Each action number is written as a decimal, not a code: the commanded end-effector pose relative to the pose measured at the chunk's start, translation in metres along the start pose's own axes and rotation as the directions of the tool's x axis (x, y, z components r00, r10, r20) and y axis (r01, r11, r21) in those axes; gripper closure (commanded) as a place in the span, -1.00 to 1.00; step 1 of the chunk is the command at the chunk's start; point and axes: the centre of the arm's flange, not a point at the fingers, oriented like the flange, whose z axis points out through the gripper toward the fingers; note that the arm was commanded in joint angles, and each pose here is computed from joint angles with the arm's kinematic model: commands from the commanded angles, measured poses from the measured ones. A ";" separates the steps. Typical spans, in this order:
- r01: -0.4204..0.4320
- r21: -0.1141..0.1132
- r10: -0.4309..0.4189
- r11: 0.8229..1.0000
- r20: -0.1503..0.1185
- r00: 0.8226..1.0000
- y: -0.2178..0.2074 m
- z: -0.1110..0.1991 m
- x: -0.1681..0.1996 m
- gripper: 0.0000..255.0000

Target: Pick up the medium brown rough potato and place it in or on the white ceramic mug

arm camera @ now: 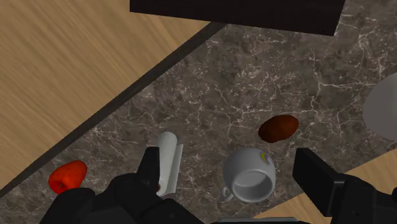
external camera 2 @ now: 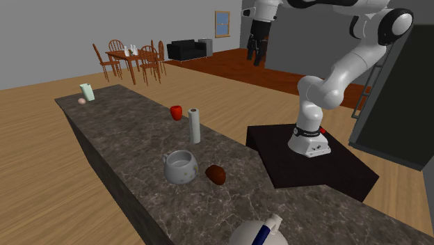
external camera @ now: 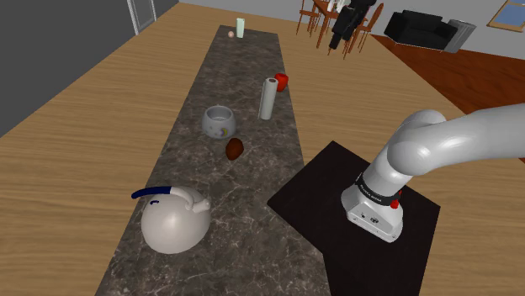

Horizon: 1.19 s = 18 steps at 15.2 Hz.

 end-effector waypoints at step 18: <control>-0.412 0.132 0.415 0.901 0.006 0.910 -0.078 0.199 0.033 -1.00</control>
